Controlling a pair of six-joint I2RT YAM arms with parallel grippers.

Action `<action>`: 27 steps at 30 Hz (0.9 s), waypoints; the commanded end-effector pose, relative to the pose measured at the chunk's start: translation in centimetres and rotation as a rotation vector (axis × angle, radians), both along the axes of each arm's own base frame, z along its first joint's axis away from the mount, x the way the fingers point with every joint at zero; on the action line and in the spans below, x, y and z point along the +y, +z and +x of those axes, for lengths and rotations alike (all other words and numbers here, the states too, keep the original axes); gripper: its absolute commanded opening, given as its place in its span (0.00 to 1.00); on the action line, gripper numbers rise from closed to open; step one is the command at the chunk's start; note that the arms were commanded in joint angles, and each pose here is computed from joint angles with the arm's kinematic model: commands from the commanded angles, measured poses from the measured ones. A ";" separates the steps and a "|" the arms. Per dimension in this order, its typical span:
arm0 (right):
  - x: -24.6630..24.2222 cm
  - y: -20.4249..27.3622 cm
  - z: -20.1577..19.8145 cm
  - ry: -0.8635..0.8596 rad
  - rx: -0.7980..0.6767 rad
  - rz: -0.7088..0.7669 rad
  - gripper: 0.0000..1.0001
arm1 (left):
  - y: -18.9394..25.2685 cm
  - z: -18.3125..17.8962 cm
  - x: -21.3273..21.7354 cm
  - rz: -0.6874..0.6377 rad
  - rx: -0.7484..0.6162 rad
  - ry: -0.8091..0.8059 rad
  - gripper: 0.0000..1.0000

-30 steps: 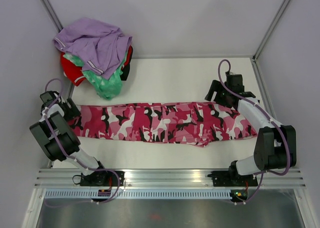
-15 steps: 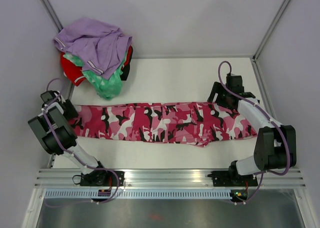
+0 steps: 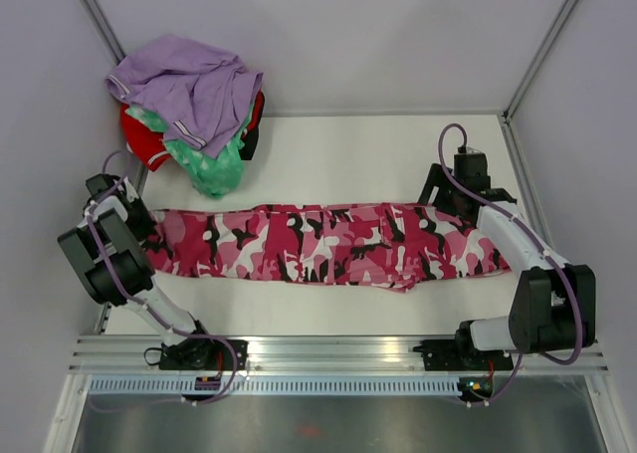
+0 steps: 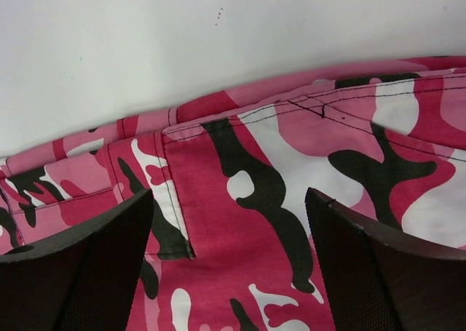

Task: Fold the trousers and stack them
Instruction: Fold the trousers

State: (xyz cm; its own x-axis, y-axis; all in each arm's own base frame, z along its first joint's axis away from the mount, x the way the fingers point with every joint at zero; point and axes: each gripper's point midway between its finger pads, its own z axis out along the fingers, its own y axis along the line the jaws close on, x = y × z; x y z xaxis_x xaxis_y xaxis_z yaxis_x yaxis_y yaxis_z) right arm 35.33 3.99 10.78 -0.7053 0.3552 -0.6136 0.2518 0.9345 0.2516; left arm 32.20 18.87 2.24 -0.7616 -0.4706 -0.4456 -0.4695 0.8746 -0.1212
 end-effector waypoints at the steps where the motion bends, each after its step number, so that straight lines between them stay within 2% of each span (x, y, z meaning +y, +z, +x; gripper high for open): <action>1: -0.3 1.2 -0.2 -0.021 -0.043 -0.003 0.91 | 5.1 0.4 -3.4 -0.075 -0.089 -0.022 0.02; 3: 0.1 1.5 -0.2 -0.024 -0.063 0.030 0.91 | 7.0 0.6 -5.0 -0.037 -0.116 -0.055 0.02; 4: 0.5 1.7 -0.3 -0.015 -0.070 0.052 0.91 | 9.4 0.3 -4.9 0.045 -0.152 -0.042 0.02; 5: 0.6 1.8 -0.1 -0.014 -0.083 0.056 0.91 | 10.6 0.4 -5.7 0.068 -0.181 -0.056 0.02; 10: 0.6 1.8 -0.2 -0.015 -0.094 0.056 0.91 | 17.2 0.0 -12.7 0.162 -0.287 -0.071 0.02; 13: 0.6 1.6 -0.2 -0.018 -0.091 0.059 0.91 | 20.1 -0.7 -17.1 0.109 -0.363 -0.087 0.02; 14: 0.6 1.4 -0.3 -0.020 -0.083 0.059 0.92 | 20.6 -0.9 -20.4 0.058 -0.387 -0.128 0.02; 16: 0.6 1.3 -0.5 -0.025 -0.087 0.067 0.92 | 21.5 -1.6 -23.5 -0.021 -0.432 -0.126 0.02; 19: 0.5 1.1 -0.9 -0.037 -0.090 0.074 0.92 | 20.4 -2.6 -31.0 -0.138 -0.425 -0.236 0.02; 22: -0.2 1.0 -1.5 -0.076 -0.080 0.051 0.93 | 19.6 -2.6 -34.9 -0.154 -0.420 -0.252 0.02; 23: -0.4 0.9 -1.6 -0.088 -0.077 0.044 0.95 | 19.2 -2.7 -38.2 -0.173 -0.418 -0.317 0.02; 26: -1.8 0.8 -1.8 -0.135 -0.062 -0.006 0.97 | 19.4 -2.8 -43.9 -0.216 -0.436 -0.400 0.02; 27: -2.3 0.7 -1.9 -0.152 -0.054 -0.016 0.98 | 17.7 -2.0 -45.5 -0.193 -0.407 -0.410 0.02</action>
